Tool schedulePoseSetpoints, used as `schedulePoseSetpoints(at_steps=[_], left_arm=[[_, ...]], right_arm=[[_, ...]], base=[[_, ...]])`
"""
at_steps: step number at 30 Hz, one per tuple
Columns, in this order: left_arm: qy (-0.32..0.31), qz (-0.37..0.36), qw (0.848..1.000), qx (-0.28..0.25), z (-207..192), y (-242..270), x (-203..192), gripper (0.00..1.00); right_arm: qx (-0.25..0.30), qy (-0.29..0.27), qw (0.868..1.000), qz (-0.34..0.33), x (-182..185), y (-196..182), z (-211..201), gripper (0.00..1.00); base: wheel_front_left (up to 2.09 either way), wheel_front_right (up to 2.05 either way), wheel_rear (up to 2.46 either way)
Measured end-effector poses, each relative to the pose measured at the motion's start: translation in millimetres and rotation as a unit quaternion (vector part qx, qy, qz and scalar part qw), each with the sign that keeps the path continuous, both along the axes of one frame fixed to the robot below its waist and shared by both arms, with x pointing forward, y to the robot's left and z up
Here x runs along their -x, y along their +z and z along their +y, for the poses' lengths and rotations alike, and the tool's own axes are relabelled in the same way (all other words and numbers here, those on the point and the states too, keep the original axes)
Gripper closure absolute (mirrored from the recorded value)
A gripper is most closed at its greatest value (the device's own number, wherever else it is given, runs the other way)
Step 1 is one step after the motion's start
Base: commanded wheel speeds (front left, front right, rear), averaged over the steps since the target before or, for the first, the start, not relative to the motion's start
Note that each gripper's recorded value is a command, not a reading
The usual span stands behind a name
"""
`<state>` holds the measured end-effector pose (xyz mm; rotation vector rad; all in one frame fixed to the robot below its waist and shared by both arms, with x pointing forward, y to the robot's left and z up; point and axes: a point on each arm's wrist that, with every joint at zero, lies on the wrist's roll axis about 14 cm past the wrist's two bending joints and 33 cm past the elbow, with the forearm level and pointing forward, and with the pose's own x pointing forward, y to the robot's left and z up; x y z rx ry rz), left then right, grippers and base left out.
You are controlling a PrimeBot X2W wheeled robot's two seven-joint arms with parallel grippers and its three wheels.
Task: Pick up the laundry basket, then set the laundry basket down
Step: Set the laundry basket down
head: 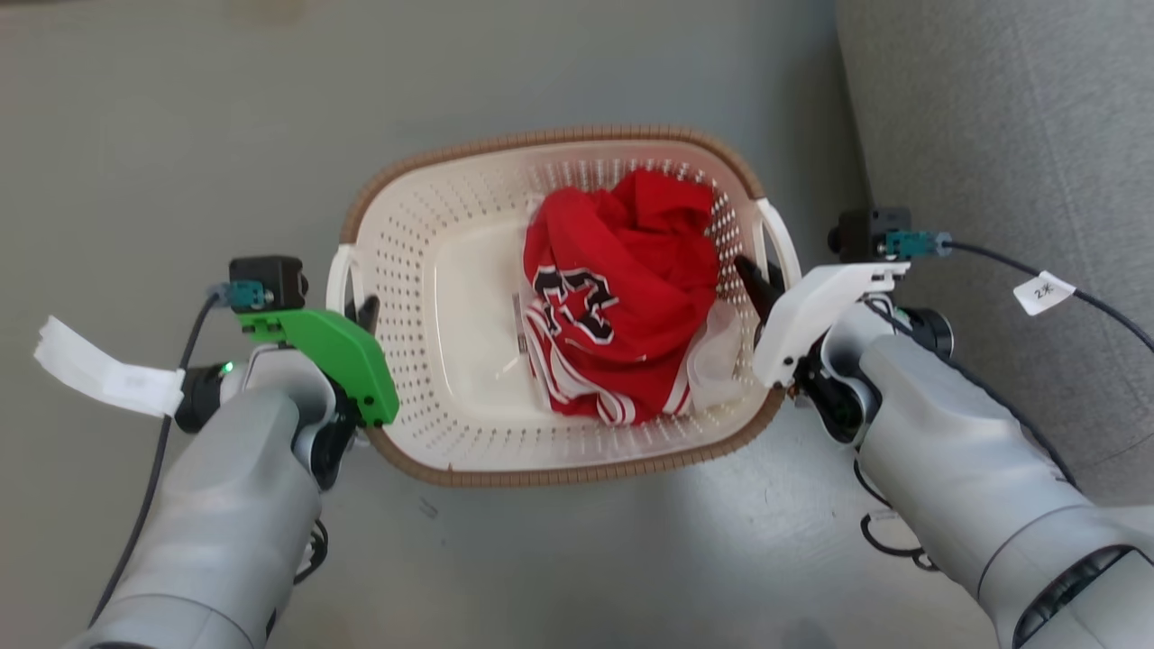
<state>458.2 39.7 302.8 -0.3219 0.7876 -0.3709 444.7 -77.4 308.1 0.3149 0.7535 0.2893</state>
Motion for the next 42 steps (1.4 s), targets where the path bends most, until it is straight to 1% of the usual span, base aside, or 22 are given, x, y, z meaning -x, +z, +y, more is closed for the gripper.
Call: schedulePoseSetpoints(at_steps=[11,29,38,42], left_arm=[[0.015,0.009,1.000,0.007,1.2,-35.9,-26.4,1.00],[0.023,0.031,0.999,0.000,9.4,-103.5,-53.7,1.00],[0.021,0.052,0.998,-0.007,10.9,-142.7,-49.5,1.00],[0.020,0.056,0.998,-0.007,9.8,-154.8,-47.0,1.00]], right_arm=[[0.002,-0.001,1.000,0.005,-26.1,-36.0,-1.0,1.00],[0.001,0.012,1.000,0.027,-56.3,-101.8,7.6,1.00],[-0.002,0.011,0.998,0.057,-48.5,-141.6,9.5,1.00],[-0.003,0.009,0.998,0.063,-47.2,-153.0,9.3,1.00]], base=[[0.00,0.00,0.00],[0.00,0.00,0.00],[0.00,0.00,0.00],[0.00,0.00,0.00]])
